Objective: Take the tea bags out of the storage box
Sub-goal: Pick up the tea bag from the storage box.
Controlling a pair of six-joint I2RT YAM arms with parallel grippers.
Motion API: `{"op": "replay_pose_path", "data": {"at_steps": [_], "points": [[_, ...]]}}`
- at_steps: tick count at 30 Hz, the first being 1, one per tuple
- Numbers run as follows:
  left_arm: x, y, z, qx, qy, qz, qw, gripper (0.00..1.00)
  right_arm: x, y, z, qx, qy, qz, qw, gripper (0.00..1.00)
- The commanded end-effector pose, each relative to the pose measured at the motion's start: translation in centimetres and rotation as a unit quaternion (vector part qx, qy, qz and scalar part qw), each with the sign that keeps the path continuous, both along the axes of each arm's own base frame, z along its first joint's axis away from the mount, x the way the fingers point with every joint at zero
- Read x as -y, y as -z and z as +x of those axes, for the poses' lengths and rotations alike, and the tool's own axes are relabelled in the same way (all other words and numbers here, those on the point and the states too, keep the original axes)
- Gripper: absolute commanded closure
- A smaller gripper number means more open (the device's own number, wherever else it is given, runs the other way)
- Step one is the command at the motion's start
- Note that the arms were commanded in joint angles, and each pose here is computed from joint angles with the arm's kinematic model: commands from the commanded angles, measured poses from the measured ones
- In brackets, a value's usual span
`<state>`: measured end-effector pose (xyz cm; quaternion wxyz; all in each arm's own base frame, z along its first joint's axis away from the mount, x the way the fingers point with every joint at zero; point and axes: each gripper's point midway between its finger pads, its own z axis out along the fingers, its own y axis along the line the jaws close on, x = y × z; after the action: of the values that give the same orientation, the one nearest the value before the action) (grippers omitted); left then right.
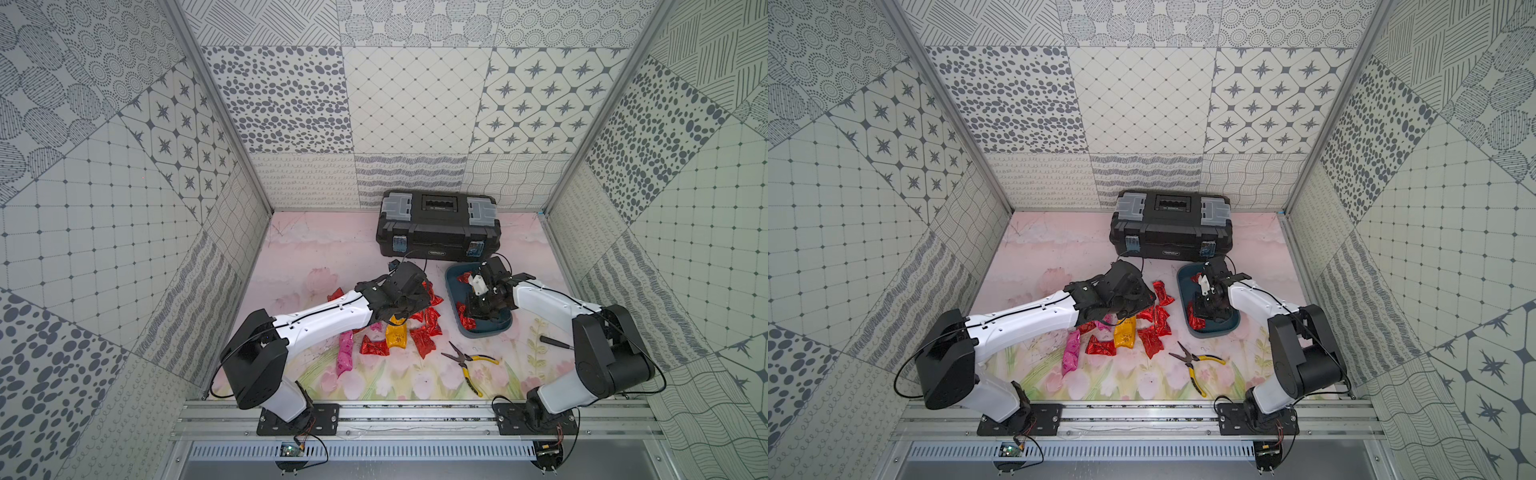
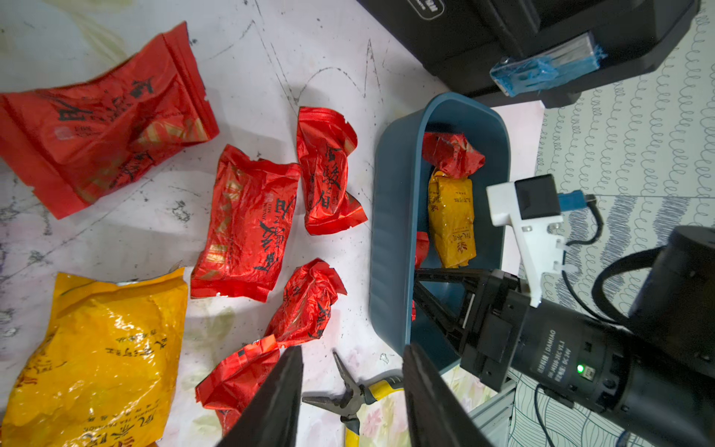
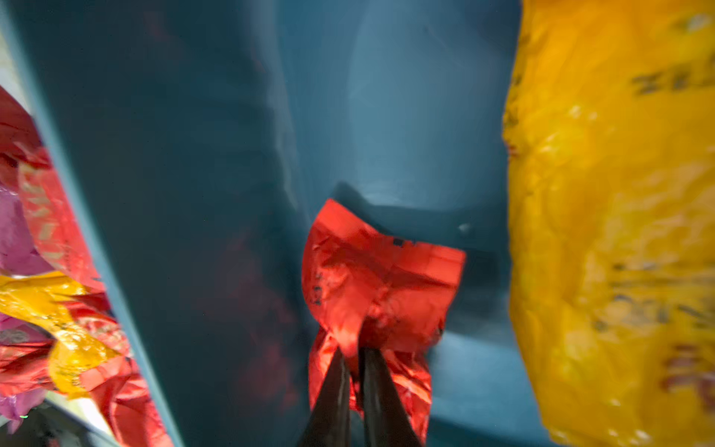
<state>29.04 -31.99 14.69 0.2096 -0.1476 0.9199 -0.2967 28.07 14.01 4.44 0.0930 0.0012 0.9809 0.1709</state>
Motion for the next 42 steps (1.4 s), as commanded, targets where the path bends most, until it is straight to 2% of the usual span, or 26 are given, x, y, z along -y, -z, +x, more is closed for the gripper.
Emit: {"op": "replay_pose_path", "data": {"at_steps": [1, 6, 11, 17, 21, 25, 28, 35, 40, 42], "points": [[-0.3, -0.6, 0.3, 0.016, -0.008, 0.004, 1.000, 0.54, 0.0, -0.9, -0.1, 0.018, -0.001, 0.004, 1.000, 0.98], [-0.6, -1.5, 0.3, 0.031, -0.004, 0.002, 1.000, 0.53, 0.3, -3.9, -0.1, 0.058, 0.012, 0.015, 0.998, 1.00], [0.0, -3.1, 0.4, 0.064, 0.018, -0.027, 0.997, 0.38, -1.0, -7.8, -0.3, 0.101, 0.002, 0.068, 0.993, 1.00], [2.0, -3.9, 0.5, 0.056, 0.059, -0.087, 0.993, 0.20, -4.2, -12.3, -1.1, 0.164, -0.063, 0.112, 0.978, 1.00], [2.5, -3.8, 0.5, 0.054, 0.058, -0.110, 0.991, 0.17, -7.0, -14.5, -2.0, 0.195, -0.115, 0.135, 0.965, 1.00], [3.2, -4.4, 0.4, 0.061, 0.068, -0.139, 0.986, 0.16, -8.9, -15.1, -2.5, 0.196, -0.142, 0.151, 0.958, 1.00], [3.2, -4.6, 0.5, 0.063, 0.068, -0.142, 0.986, 0.21, -9.9, -15.2, -2.7, 0.187, -0.155, 0.162, 0.956, 1.00], [3.2, -4.3, 0.9, 0.058, 0.057, -0.163, 0.983, 0.45, -11.2, -15.4, -3.3, 0.171, -0.166, 0.202, 0.950, 1.00], [4.2, -4.9, 0.8, 0.062, 0.076, -0.183, 0.978, 0.44, -11.2, -15.1, -3.3, 0.166, -0.163, 0.202, 0.951, 1.00], [4.3, -5.0, 0.8, 0.063, 0.082, -0.187, 0.977, 0.49, -11.2, -15.0, -3.3, 0.164, -0.160, 0.201, 0.952, 1.00]]}}
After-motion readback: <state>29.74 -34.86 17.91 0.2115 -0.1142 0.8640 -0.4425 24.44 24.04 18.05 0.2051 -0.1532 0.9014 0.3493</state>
